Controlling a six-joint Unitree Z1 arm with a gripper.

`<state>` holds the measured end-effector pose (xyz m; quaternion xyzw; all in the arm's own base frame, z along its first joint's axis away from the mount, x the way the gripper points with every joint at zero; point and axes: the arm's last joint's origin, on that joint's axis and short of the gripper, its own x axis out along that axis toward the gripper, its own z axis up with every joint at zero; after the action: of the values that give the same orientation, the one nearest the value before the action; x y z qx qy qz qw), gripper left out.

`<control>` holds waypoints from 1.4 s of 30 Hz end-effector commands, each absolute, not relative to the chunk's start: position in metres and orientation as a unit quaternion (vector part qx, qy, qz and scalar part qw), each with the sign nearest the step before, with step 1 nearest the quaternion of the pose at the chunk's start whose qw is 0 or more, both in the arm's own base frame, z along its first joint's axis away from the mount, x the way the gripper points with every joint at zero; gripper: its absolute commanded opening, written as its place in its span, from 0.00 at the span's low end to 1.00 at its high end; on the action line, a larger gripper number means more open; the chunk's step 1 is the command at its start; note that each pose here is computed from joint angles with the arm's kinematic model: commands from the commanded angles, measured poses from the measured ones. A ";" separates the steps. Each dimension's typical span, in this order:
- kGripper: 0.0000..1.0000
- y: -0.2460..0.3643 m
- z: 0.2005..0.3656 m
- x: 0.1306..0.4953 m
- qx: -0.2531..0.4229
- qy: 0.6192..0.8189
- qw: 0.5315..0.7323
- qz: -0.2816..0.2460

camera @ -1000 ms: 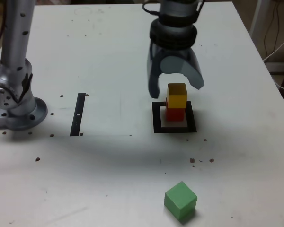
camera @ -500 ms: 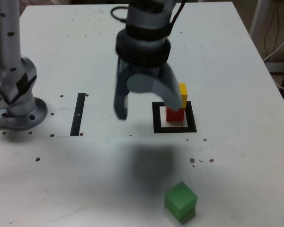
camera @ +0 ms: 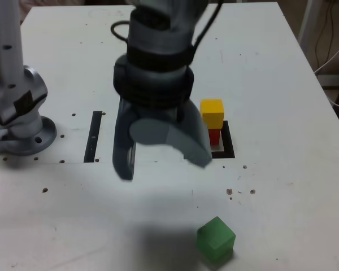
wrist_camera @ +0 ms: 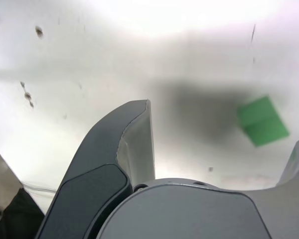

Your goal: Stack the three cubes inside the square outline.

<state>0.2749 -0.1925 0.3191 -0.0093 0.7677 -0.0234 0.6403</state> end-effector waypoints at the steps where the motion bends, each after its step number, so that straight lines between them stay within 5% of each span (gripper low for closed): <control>1: 1.00 -0.205 0.315 0.280 -0.013 0.772 0.636 -0.022; 14: 1.00 -0.251 0.284 0.283 -0.098 0.769 0.626 0.083; 26: 0.99 -0.267 0.252 0.309 -0.115 0.734 0.660 0.111; 42: 0.95 -0.257 0.223 0.336 -0.120 0.741 0.646 0.136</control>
<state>0.3318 -0.2587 0.2272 -0.1204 0.7401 0.1341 0.6479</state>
